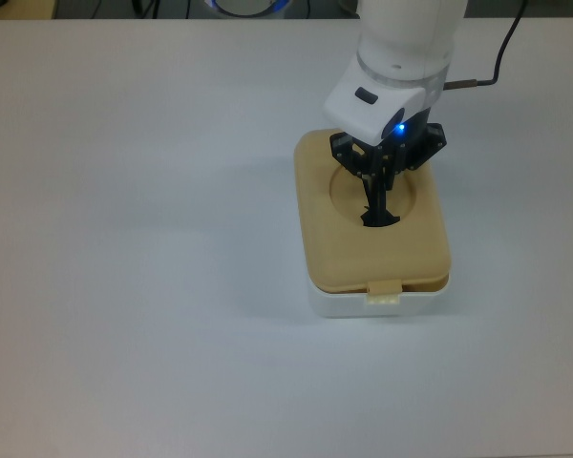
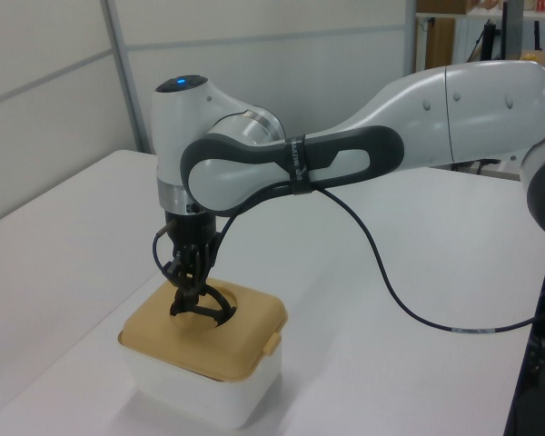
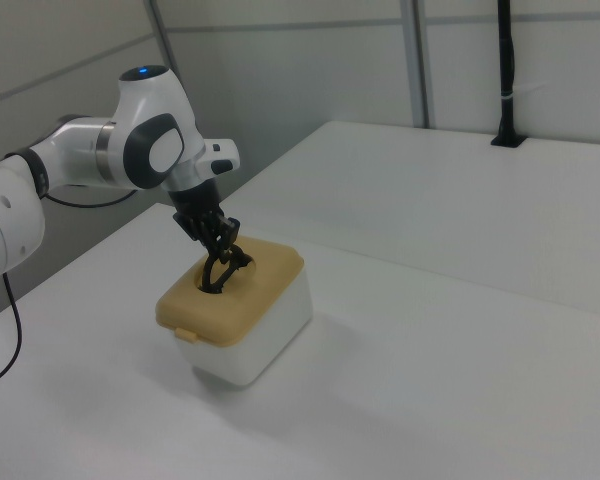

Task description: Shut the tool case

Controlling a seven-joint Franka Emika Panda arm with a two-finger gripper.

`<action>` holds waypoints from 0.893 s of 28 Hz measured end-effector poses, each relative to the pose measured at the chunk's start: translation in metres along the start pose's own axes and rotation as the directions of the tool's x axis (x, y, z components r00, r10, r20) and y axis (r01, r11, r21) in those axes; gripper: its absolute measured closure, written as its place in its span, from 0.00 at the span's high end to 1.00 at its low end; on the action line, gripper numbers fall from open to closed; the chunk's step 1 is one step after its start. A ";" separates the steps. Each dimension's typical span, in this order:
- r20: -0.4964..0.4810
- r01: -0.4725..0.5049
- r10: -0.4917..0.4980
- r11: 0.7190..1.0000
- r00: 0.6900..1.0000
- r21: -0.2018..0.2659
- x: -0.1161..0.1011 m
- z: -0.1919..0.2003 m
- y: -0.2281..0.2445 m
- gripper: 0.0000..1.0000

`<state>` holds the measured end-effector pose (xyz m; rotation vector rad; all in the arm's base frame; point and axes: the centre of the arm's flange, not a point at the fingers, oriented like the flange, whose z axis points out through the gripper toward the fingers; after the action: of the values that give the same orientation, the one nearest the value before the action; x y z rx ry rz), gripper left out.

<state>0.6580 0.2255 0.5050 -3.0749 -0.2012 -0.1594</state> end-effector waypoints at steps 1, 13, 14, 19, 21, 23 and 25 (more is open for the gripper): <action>0.000 -0.004 0.004 1.000 1.000 0.001 0.000 0.001 -0.001 0.24; 0.003 -0.023 0.023 1.000 1.000 0.006 0.001 0.009 -0.008 0.71; 0.003 -0.023 0.023 1.000 1.000 0.006 0.001 0.009 -0.007 0.74; 0.002 -0.024 0.024 1.000 1.000 0.006 0.001 0.007 -0.008 0.96; 0.005 -0.024 0.024 1.000 1.000 0.006 0.000 0.004 -0.007 1.00; 0.010 -0.024 0.024 1.000 1.000 0.004 -0.002 0.000 -0.007 1.00; 0.016 -0.024 0.024 1.000 1.000 0.003 -0.004 -0.006 -0.006 1.00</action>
<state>0.6524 0.2309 0.5112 -3.0754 -0.1654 -0.1332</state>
